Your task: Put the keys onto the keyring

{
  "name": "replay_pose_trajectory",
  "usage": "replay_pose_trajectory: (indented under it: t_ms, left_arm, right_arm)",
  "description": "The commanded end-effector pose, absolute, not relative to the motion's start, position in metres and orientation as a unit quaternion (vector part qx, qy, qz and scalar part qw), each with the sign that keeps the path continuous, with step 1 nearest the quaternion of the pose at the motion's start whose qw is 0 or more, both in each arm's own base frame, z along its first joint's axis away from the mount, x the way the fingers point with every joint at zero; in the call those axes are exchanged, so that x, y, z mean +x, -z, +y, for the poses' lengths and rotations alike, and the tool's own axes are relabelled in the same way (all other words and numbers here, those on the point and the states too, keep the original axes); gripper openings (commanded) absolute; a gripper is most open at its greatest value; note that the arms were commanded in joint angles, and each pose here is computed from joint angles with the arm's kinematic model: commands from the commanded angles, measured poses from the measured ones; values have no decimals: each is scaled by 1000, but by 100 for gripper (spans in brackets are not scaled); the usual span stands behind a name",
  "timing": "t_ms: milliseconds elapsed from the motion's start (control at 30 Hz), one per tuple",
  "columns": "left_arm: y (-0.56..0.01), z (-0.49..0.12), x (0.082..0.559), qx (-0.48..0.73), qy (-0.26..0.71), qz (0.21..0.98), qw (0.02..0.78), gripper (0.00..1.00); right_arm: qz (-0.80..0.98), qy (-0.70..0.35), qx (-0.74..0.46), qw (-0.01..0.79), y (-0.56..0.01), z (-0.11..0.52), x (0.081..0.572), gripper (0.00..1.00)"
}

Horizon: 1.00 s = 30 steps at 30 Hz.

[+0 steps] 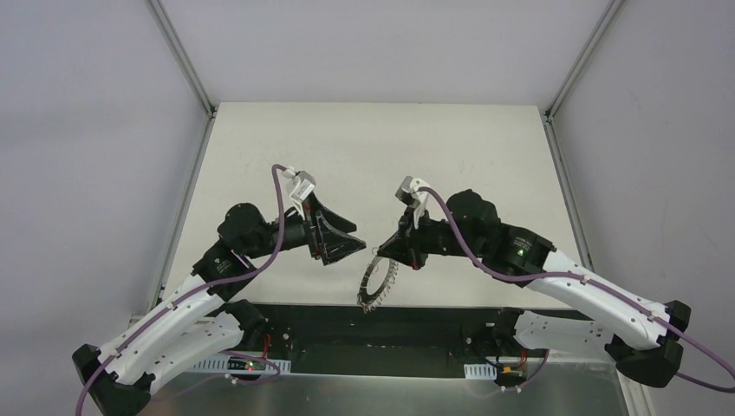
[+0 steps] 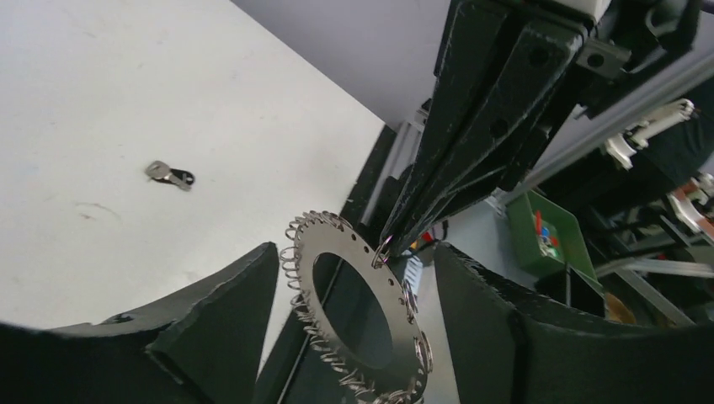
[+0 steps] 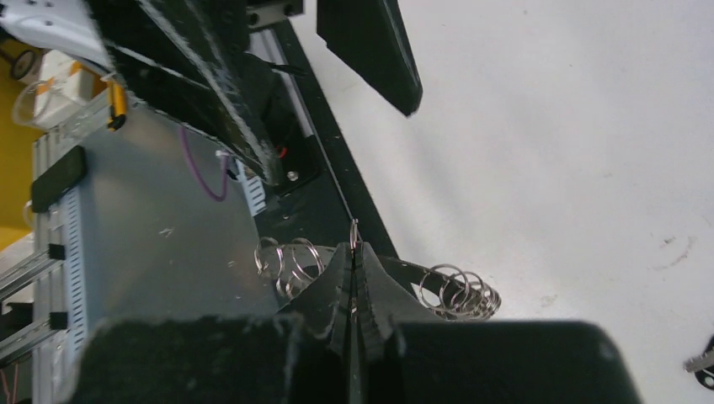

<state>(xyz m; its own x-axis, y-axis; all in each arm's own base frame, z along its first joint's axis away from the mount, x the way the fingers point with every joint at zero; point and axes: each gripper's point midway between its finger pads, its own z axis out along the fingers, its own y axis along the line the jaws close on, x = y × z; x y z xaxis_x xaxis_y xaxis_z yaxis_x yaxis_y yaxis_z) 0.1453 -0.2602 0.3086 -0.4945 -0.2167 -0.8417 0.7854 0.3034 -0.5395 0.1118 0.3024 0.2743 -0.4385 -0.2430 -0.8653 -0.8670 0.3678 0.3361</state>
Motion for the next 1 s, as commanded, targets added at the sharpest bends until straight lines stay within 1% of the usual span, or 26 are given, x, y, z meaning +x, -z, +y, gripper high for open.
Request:
replay_pose_trajectory:
  t_ms: [0, 167, 300, 433, 467, 533, 567, 733, 967]
  left_arm:
    - [-340, -264, 110, 274, 610, 600, 439, 63]
    - [-347, -264, 97, 297, 627, 580, 428, 44]
    - [-351, -266, 88, 313, 644, 559, 418, 36]
    - [-354, -268, 83, 327, 656, 545, 406, 34]
    - [-355, -269, 82, 329, 660, 543, 403, 35]
    - [-354, -270, 82, 329, 662, 543, 399, 41]
    - [-353, -271, 82, 329, 662, 544, 397, 43]
    - [-352, -271, 82, 330, 663, 543, 396, 45]
    - [-351, -270, 80, 335, 664, 539, 395, 38]
  right_arm:
    - [664, -495, -400, 393, -338, 310, 88, 0]
    - [648, -513, -414, 381, -346, 312, 79, 0]
    - [637, -522, -420, 381, -352, 314, 76, 0]
    - [625, -531, -422, 386, -359, 315, 73, 0]
    - [622, -533, -422, 388, -361, 316, 73, 0]
    - [615, -538, -424, 391, -366, 317, 72, 0]
    - [612, -539, -425, 393, -367, 317, 72, 0]
    - [605, -542, -424, 401, -374, 320, 73, 0]
    - [601, -544, -422, 406, -378, 324, 76, 0]
